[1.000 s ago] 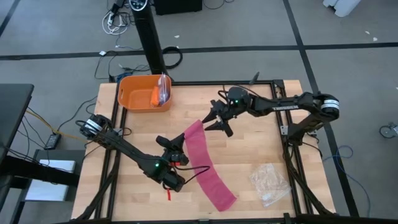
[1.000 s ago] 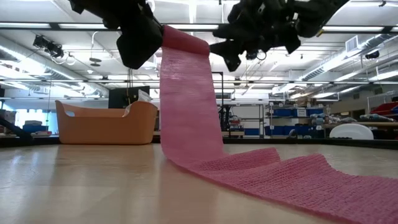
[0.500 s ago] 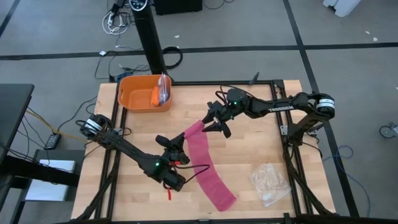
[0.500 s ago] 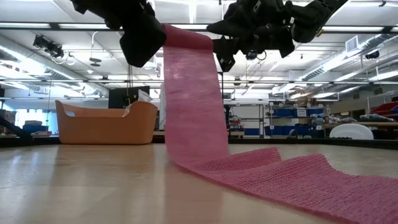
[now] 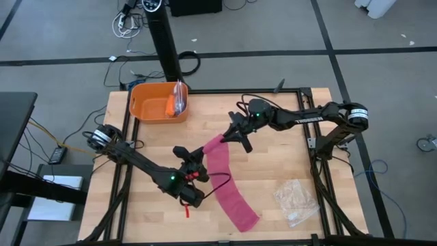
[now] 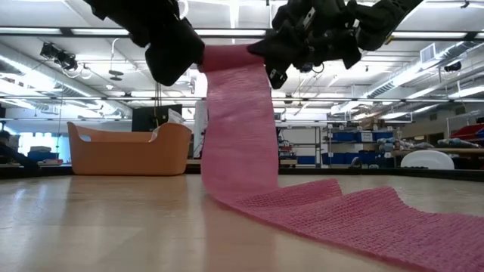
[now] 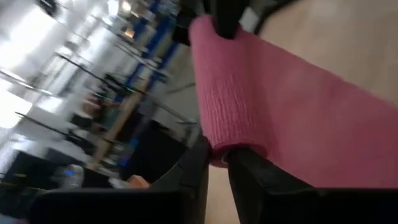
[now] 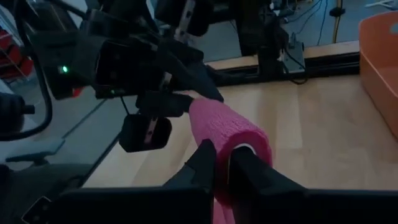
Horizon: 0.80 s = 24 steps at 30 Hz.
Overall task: Roll bandage
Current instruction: Roll the pink bandage
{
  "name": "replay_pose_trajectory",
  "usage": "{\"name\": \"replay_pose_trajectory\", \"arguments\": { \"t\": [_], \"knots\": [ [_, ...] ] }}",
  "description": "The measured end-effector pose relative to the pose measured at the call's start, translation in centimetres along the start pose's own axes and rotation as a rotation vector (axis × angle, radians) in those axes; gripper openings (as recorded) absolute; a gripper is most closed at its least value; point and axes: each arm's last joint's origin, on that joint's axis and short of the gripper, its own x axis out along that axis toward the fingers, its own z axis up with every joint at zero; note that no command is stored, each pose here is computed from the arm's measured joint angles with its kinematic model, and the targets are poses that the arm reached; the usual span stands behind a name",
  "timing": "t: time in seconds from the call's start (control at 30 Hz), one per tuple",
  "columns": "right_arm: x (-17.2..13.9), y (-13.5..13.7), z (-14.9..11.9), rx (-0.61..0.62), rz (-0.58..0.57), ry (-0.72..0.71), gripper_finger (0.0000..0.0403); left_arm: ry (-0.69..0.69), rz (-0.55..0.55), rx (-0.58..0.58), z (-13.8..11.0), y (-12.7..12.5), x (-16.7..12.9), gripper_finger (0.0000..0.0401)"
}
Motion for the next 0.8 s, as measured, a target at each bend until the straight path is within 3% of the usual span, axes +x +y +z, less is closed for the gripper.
{"name": "replay_pose_trajectory", "arguments": {
  "t": [0.33, 0.5, 0.6, 0.8],
  "knots": [
    [-2.3, 1.7, 2.0, -0.094, -0.078, -0.012, 0.0015, 0.067, -0.178, -0.031, 0.0, -0.7, -0.2, 0.0073],
    [-3.0, 2.4, 2.4, -0.117, -0.098, -0.006, 0.0013, 0.050, -0.096, -0.022, -0.1, -0.2, 0.2, 0.0074],
    [-3.4, 2.7, 2.8, -0.138, -0.131, -0.013, 0.0013, 0.017, 0.008, -0.026, -0.6, 0.3, 0.0, 0.0074],
    [-3.8, 2.8, 3.0, -0.157, -0.144, -0.015, 0.0013, -0.029, 0.079, -0.151, -2.3, 1.7, -1.2, 0.0070]
  ]
}}
